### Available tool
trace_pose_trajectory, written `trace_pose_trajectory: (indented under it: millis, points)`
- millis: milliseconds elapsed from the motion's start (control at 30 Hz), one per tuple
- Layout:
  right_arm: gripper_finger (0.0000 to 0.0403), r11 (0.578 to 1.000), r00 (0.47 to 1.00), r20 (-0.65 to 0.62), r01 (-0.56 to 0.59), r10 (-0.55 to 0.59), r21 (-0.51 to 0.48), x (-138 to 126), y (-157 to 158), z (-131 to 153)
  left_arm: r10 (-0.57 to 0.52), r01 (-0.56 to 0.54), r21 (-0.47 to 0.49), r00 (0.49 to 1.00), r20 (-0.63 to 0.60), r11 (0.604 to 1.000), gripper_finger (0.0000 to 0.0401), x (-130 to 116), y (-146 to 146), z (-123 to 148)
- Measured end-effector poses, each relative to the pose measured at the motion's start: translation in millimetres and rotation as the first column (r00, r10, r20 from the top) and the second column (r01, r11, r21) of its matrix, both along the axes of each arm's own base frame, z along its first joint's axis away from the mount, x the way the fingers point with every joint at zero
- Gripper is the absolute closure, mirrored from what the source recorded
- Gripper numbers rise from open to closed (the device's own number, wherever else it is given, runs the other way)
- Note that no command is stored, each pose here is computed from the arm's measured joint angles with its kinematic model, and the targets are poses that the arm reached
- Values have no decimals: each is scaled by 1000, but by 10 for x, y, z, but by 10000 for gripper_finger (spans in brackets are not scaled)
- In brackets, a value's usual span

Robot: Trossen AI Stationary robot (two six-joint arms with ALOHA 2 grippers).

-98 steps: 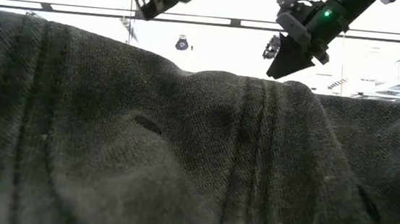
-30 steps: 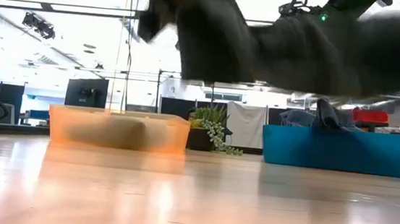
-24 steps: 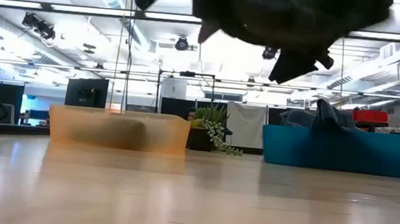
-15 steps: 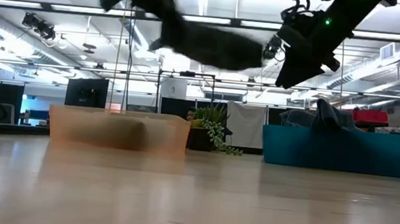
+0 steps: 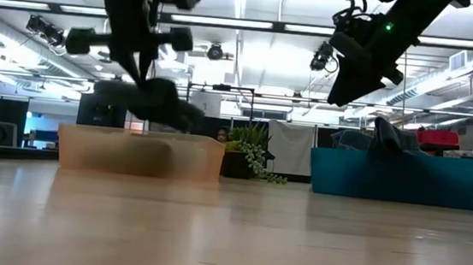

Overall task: Pick & Place hat
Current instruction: Put the left black cap into the orange bin

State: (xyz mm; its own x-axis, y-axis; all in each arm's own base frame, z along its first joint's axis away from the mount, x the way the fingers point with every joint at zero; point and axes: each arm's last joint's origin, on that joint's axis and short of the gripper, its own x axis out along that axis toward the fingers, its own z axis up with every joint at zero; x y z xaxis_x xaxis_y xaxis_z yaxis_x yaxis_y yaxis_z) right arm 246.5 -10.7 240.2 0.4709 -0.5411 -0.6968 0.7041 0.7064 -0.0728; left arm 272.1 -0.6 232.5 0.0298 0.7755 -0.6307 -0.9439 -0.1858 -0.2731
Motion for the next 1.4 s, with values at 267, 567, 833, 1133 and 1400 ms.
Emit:
trace_pose_trajectory:
  millis: [267,567,833,1133,1400]
  points:
    - [259,1000,1000,3,1,-1,-2,2,-1,2,28,-24,-32,991,133,999,391,64,262,-397]
    - [259,1000,1000,3,1,-1,-2,2,-1,2,0,5,-27,986,166,1000,369,56,307,-561]
    - [259,1000,1000,3,1,-1,-2,2,-1,2,44,-32,-77,986,162,996,327,-29,296,-659]
    - [259,1000,999,-16,-30,30,5,0,5,-3,-17,26,-74,993,118,997,289,-7,294,-602]
    - [268,967,970,-33,-238,242,95,-33,140,41,-167,169,-17,984,64,986,290,53,299,-140]
